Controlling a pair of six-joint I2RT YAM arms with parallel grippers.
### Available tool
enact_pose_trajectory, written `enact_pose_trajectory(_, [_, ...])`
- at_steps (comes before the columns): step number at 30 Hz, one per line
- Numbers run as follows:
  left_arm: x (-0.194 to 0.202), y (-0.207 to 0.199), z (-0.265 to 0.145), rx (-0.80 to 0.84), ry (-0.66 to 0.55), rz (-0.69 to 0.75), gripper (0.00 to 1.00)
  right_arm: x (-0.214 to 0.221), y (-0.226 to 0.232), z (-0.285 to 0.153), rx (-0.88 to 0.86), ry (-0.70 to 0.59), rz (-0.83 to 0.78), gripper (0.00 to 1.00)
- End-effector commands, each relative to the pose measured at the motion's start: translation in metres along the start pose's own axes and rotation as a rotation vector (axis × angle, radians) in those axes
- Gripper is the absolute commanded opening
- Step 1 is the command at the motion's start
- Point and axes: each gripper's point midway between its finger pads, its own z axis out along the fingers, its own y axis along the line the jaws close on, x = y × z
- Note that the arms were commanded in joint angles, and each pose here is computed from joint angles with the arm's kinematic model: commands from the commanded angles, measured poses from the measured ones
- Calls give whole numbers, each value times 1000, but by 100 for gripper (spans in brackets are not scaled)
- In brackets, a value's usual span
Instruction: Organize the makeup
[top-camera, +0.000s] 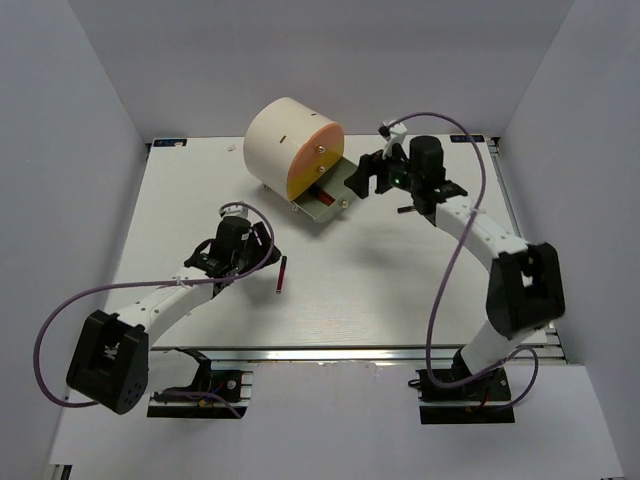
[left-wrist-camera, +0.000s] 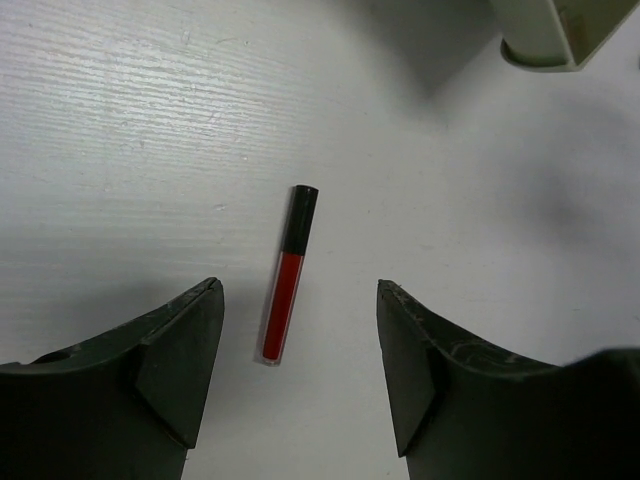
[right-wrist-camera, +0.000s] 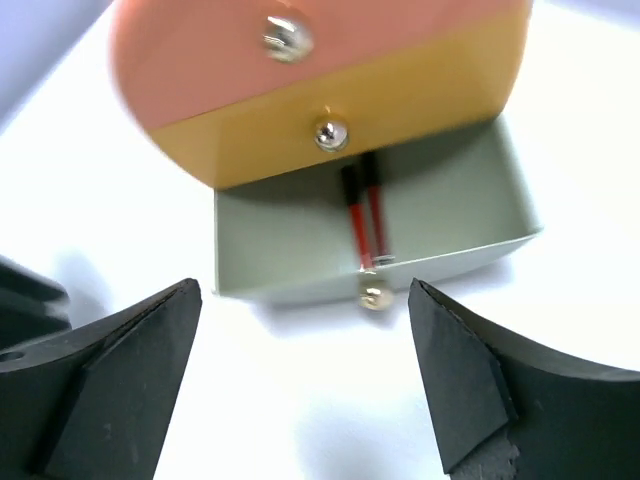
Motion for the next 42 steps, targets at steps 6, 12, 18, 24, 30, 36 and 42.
enact_pose_trajectory(6, [6,-11,25,-53,61,126,73,20,-2,-79,-118,19,-422,79])
enact_pose_trajectory(12, [22,-3,44,-190,113,222,64,44,-2,-100,-123,36,-340,52])
enact_pose_trajectory(18, [39,9,51,-277,171,290,54,48,-6,-105,-99,26,-304,51])
enact_pose_trajectory(24, [51,16,56,-325,200,340,45,48,-9,-106,-88,19,-285,51])
enact_pose_trajectory(30, [63,28,54,-372,224,392,33,48,-12,-108,-76,14,-261,51])
enact_pose_trajectory(36, [60,28,46,-360,207,385,6,48,-16,-112,-65,10,-271,51])
enact_pose_trajectory(42, [6,-35,15,-160,18,429,0,50,-15,-118,-69,21,-334,63])
